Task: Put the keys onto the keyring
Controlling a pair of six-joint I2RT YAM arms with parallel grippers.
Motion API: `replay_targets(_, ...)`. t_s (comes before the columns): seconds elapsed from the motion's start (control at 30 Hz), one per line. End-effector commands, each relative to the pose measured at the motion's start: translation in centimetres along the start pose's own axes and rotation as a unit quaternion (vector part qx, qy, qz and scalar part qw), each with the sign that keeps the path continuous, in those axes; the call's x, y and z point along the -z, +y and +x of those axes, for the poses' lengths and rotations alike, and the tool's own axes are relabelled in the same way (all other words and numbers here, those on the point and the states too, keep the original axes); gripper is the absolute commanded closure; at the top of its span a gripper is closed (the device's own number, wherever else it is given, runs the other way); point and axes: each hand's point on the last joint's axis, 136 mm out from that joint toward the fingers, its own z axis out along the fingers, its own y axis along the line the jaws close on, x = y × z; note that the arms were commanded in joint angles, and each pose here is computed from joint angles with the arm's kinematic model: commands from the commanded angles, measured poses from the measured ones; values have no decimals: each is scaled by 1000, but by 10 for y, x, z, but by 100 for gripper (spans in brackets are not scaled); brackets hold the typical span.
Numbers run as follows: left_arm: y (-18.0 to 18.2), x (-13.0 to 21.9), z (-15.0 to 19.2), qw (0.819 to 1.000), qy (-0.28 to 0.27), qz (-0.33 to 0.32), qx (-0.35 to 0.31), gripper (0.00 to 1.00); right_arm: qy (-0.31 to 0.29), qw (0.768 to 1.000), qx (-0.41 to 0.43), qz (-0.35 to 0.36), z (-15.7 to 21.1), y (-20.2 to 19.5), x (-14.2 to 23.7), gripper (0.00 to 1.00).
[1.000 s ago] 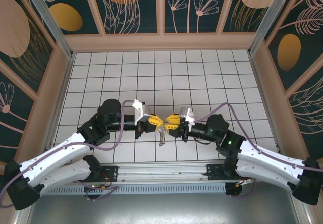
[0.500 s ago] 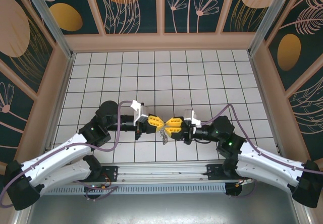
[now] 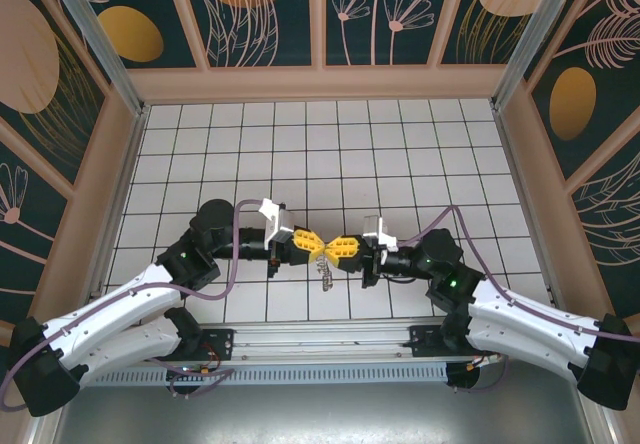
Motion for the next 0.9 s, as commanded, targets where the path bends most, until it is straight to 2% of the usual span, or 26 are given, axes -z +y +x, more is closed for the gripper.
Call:
replay_targets(0.0, -8, -1, -4, 1000, 1, 21, -8, 100, -16, 1000, 9, 16, -14, -6, -2, 100)
replay_targets(0.17, -5, 0, 3, 999, 39, 8, 1, 100, -1, 998, 18, 53, -13, -17, 1, 100)
replay_targets(0.53, 12, 0, 30, 991, 130, -29, 32, 93, 106, 982, 76, 138, 4, -36, -9, 100)
replay_targets(0.6, 13, -1, 35, 989, 139, -29, 38, 89, 114, 979, 84, 148, 6, -36, -11, 100)
replay_targets(0.77, 15, 0, 43, 986, 155, -37, 44, 86, 124, 973, 95, 169, 6, -41, -10, 100)
replay_targets(0.87, 17, 2, 50, 983, 172, -41, 46, 89, 127, 970, 103, 179, 5, -43, -9, 100)
